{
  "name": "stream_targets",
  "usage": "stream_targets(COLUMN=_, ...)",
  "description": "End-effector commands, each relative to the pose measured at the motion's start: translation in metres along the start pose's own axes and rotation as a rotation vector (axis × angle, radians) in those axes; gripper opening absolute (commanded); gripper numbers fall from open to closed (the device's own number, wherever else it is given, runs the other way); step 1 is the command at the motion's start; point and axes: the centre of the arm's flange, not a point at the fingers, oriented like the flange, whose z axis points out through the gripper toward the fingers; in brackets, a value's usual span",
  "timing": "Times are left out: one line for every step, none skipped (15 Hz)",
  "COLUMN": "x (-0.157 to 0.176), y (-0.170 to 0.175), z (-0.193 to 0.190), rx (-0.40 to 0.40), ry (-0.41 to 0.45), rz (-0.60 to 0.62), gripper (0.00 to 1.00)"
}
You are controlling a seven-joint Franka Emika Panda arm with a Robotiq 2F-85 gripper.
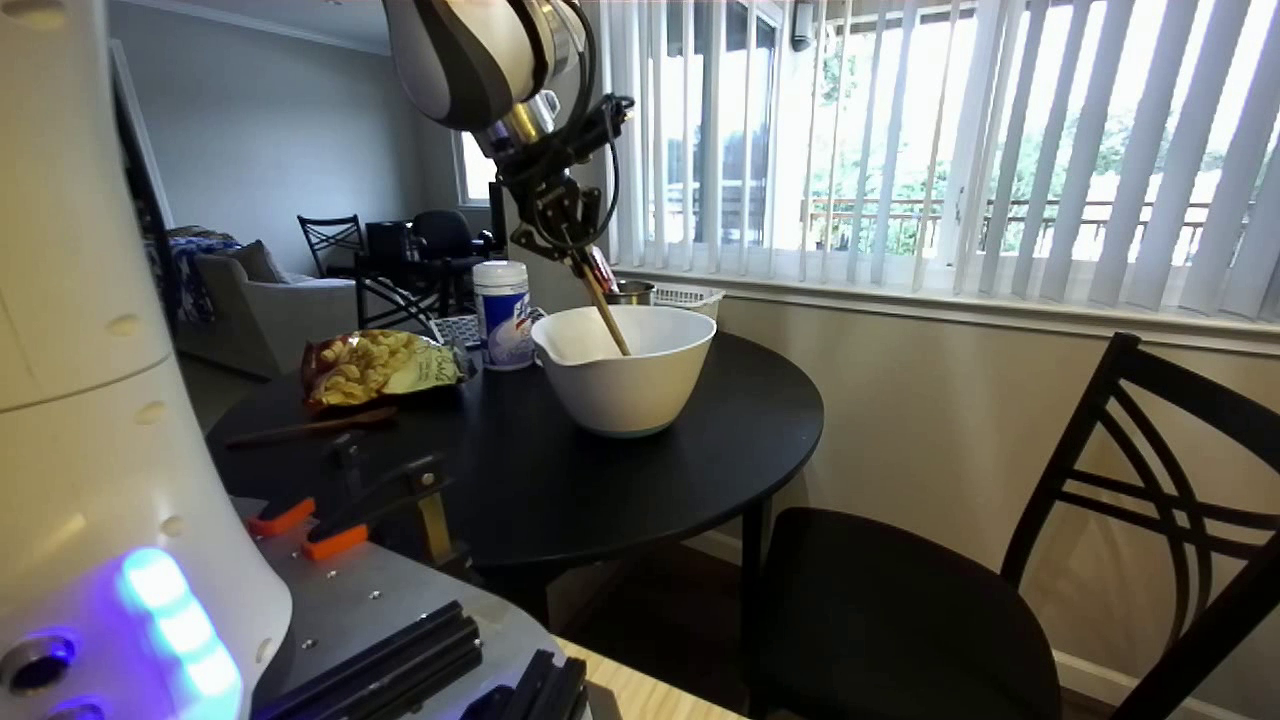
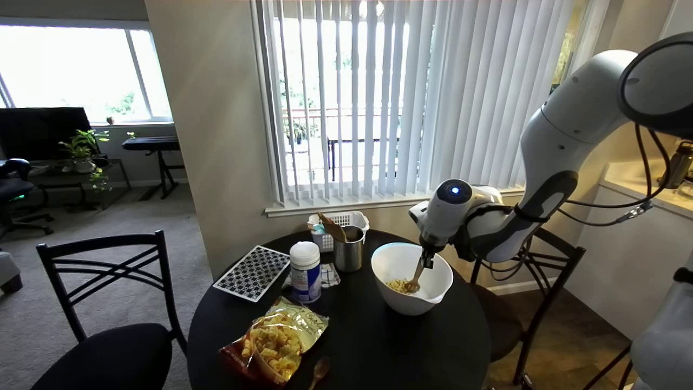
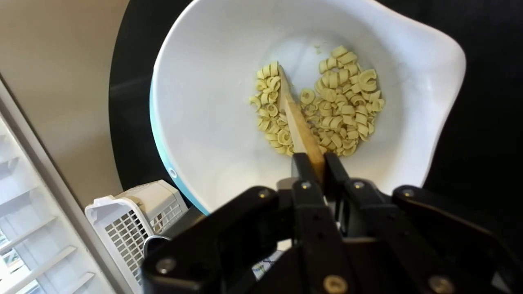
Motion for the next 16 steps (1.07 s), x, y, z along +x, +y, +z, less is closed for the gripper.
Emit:
stream_targets(x=0.003, y=-0.001, z=0.003, rx=0.004, ry=-0.003, rz=-0.019, gripper=0.06)
stream_targets(x=0.003, y=-0.001, z=0.003, rx=0.005, ry=-0.003, rz=-0.020, gripper=0.06)
stream_targets(x=0.003, y=-0.001, z=0.001, rx=0.004, ry=-0.005, rz=-0.023, gripper=0.06)
stream_targets(x=0.003, y=0.001, z=-0.007, rx=-0.005, ry=-0.010, rz=-0.025, gripper=0.06)
stream_targets(x=0.003, y=0.003, z=-0.016, rx=-0.013, ry=-0.013, rz=-0.028, gripper=0.06)
stream_targets(x=0.003, y=0.007, z=-0.031, rx=-0.025, ry=-0.013, rz=-0.032, gripper=0.06)
stream_targets(x=0.005, y=0.009, z=-0.041, rx=-0.031, ry=-0.011, rz=-0.036, gripper=0.06)
stream_targets(x=0.007, y=0.015, z=-0.054, rx=-0.040, ry=-0.016, rz=-0.039, gripper=0.06)
stream_targets(x=0.008, y=0.020, z=-0.065, rx=-0.045, ry=-0.021, rz=-0.040, gripper=0.06)
stream_targets(x=0.010, y=0.026, z=-0.074, rx=-0.050, ry=-0.036, rz=-0.041, gripper=0.06)
stream_targets(x=0.011, y=0.031, z=-0.081, rx=-0.051, ry=-0.051, rz=-0.045, gripper=0.06)
stream_targets(x=0.012, y=0.036, z=-0.087, rx=-0.047, ry=-0.077, rz=-0.053, gripper=0.06)
stream_targets(x=0.012, y=0.040, z=-0.091, rx=-0.042, ry=-0.097, rz=-0.060, gripper=0.06)
stream_targets(x=0.012, y=0.044, z=-0.093, rx=-0.024, ry=-0.120, rz=-0.072, gripper=0.06)
stream_targets(x=0.012, y=0.048, z=-0.094, rx=-0.012, ry=-0.141, rz=-0.081, gripper=0.06)
stream_targets(x=0.012, y=0.050, z=-0.093, rx=0.008, ry=-0.158, rz=-0.094, gripper=0.06)
